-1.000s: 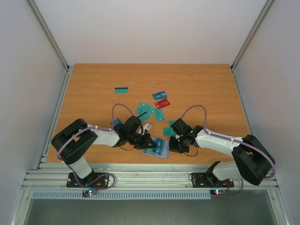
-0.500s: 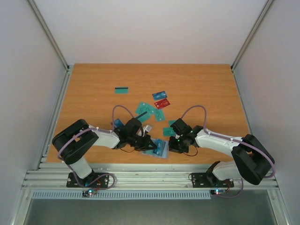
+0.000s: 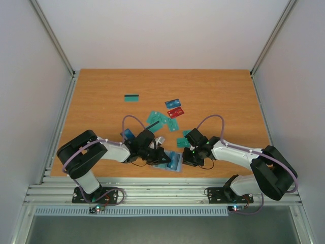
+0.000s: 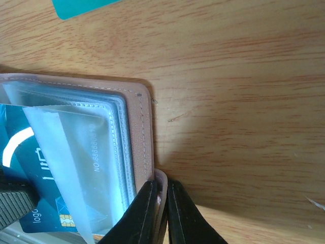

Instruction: Put the credit cards into the card holder

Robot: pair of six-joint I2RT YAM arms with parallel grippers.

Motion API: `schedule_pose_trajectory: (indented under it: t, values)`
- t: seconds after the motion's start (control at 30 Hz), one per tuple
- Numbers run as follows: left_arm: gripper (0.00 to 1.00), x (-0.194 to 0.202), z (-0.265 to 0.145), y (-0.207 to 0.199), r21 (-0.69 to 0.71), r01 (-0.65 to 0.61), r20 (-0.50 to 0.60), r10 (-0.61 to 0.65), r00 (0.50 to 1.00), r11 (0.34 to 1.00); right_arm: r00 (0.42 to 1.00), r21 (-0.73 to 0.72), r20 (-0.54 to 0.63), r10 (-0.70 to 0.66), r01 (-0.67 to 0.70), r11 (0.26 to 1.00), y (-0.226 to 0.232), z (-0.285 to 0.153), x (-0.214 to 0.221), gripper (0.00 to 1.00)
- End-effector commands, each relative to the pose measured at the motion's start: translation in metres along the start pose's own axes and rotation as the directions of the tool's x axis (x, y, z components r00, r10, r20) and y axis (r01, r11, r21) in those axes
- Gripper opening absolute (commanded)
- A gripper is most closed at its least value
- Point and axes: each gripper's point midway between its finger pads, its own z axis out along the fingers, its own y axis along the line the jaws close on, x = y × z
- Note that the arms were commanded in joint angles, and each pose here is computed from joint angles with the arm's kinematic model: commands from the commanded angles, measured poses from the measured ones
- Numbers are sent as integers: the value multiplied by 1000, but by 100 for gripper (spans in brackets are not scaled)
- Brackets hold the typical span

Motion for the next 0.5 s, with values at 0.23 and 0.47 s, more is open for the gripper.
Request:
schedule_pose_trajectory:
  t: [0.23,0.47]
  values:
    - [0,4,4,15,-53,47,25,-45,999,998,998,26,-46,45,-44,999,-13,13,10,9]
    - [0,8,5,15,-72,71,19,-69,997,995,997,25,-51,59,-58,998,-12,15,10,9]
